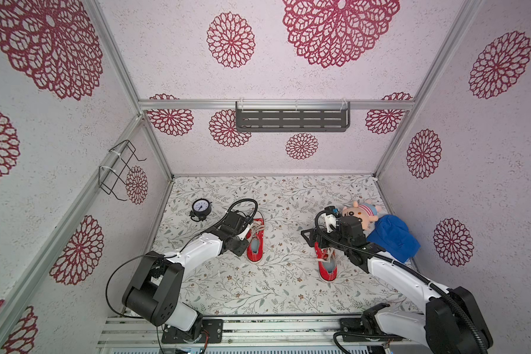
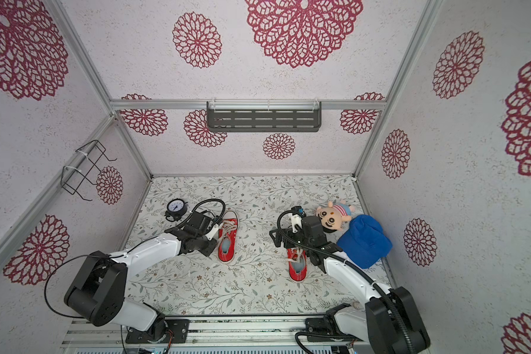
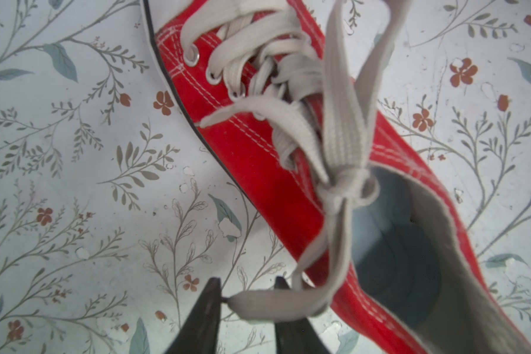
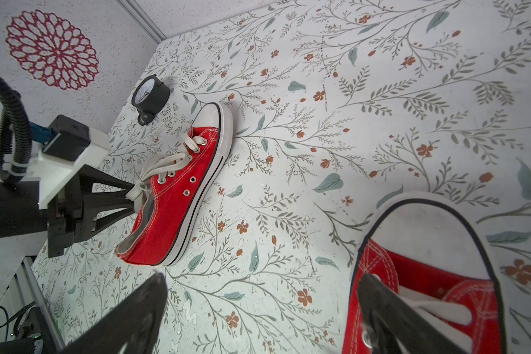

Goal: Remove the insole from the shoe
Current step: Untie the shoelace on the shoe.

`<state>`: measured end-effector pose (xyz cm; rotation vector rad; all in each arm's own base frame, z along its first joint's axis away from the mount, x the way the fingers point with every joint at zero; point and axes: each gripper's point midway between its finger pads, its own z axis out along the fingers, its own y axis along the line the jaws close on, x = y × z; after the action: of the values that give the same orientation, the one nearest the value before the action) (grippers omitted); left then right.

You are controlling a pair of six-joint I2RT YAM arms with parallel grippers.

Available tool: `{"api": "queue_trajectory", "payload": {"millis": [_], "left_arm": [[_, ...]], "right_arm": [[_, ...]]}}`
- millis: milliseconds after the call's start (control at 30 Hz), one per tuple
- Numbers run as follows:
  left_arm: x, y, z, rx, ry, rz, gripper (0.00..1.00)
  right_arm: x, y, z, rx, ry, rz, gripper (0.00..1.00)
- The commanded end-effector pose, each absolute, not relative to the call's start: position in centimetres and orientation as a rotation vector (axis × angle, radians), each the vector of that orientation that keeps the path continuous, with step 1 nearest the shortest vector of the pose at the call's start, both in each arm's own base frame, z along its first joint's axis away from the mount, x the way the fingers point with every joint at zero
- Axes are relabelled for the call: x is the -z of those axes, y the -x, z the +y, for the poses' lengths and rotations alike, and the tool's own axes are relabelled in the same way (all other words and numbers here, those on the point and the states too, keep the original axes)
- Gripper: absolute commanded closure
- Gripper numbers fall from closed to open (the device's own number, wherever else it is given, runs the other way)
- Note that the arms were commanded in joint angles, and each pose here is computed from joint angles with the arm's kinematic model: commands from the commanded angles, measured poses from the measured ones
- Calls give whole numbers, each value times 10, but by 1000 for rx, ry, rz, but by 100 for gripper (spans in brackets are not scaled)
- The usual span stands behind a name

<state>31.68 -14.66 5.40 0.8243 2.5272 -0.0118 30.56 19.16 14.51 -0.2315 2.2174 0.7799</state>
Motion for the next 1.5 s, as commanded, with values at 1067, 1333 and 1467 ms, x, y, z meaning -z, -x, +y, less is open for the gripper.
{"api": "queue_trajectory", "payload": {"millis": [1067, 1333, 1467], "left_arm": [[-263, -334, -171, 123, -511, 1971, 100], [-306, -351, -139, 144, -315, 1905, 100], [-304, -367, -122, 147, -226, 1938, 100]], "right_arm": [[-49, -309, 355, -764, 349, 2443, 5], [-26, -290, 343, -720, 371, 2515, 6], [-24, -288, 343, -696, 390, 2525, 6]]}}
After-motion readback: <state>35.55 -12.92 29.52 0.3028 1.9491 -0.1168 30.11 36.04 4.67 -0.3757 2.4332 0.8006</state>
